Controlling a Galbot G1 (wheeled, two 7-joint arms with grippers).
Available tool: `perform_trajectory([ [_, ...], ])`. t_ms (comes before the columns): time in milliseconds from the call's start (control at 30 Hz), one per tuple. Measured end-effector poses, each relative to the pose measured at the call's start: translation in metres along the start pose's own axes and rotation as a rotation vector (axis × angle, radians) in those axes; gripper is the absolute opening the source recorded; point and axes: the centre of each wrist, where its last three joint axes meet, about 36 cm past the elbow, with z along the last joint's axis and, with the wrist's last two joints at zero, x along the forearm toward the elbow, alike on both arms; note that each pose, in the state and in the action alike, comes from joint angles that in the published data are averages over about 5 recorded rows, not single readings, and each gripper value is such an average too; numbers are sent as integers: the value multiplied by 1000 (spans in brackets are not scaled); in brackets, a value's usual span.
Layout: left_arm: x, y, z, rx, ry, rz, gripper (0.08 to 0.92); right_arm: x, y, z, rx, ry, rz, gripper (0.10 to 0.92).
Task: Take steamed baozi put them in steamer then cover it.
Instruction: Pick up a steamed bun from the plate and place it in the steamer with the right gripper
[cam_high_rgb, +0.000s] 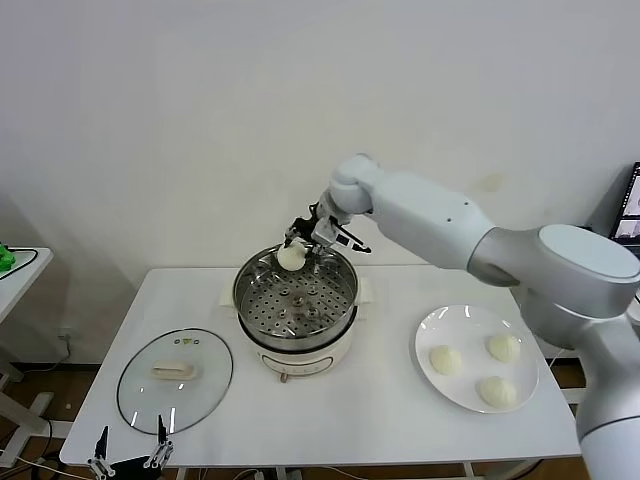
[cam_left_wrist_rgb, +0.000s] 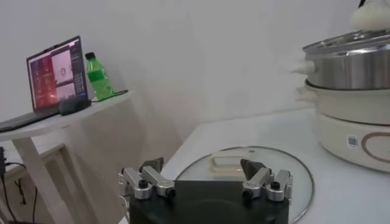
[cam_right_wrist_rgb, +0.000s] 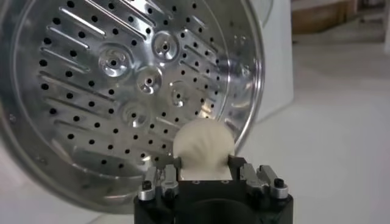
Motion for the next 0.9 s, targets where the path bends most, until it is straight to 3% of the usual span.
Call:
perform_trajectory([
  [900, 3, 2, -3, 16, -11, -11, 823, -38, -7, -5, 144, 3, -68, 510],
])
